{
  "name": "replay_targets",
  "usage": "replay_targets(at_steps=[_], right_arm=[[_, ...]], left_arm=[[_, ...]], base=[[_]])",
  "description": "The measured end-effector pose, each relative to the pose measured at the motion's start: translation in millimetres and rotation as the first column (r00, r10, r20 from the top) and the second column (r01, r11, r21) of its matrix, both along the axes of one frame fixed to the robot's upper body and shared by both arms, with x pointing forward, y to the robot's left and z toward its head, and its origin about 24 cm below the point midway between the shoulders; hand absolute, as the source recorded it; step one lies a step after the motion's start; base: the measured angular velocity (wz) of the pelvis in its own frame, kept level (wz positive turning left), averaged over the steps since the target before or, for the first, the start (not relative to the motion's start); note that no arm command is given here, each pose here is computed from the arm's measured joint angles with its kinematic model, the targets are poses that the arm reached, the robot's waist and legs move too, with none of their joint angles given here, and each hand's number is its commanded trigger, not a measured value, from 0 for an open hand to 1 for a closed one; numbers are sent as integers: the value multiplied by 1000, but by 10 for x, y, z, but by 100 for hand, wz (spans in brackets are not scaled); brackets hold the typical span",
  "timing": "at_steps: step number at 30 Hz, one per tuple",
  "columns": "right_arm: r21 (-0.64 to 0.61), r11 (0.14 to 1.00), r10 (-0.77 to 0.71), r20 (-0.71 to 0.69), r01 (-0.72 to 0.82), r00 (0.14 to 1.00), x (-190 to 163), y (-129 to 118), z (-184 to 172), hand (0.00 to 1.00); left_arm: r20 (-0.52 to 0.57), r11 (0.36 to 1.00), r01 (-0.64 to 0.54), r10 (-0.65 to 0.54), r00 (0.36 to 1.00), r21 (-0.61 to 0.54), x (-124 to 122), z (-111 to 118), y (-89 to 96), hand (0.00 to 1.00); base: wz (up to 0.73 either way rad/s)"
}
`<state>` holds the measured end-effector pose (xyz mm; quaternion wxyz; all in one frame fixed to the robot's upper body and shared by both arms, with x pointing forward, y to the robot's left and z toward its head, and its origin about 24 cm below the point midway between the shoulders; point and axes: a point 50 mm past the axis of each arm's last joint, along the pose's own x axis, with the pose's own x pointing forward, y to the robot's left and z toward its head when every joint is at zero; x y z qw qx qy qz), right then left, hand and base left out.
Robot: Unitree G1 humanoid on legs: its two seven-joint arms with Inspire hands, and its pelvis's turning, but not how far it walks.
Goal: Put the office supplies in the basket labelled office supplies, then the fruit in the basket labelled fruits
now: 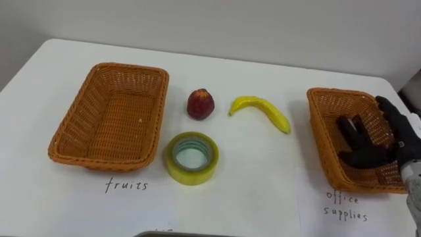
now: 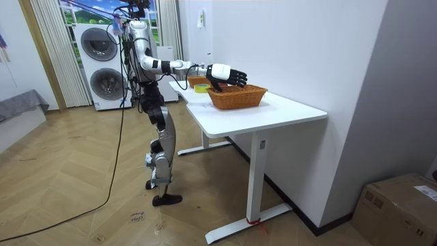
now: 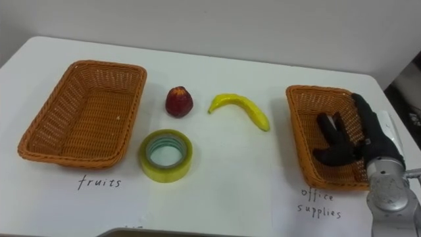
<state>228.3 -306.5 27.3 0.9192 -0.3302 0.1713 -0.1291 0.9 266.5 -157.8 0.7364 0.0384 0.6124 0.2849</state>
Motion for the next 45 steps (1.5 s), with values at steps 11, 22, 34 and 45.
replay_targets(at_steps=[11, 22, 34, 45], right_arm=[[-10, 1000, 25, 59, -24, 998, 43, 50, 137, 0], [-59, 996, 79, 228, -67, 970, 150, 186, 526, 0], [-46, 992, 123, 453, -115, 883, 337, 356, 1036, 0], [-6, 965, 227, 520, -262, 824, 542, 664, 1222, 0]], left_arm=[[13, 1000, 5, -5, 1000, -13, 50, -7, -19, 0], [18, 1000, 7, -7, 1000, -19, 62, -10, -28, 0], [62, 1000, 24, -23, 998, -15, 195, 7, -23, 0], [84, 999, 31, -30, 996, -13, 254, 14, -37, 0]], base=[[-3], [-2], [1], [3]])
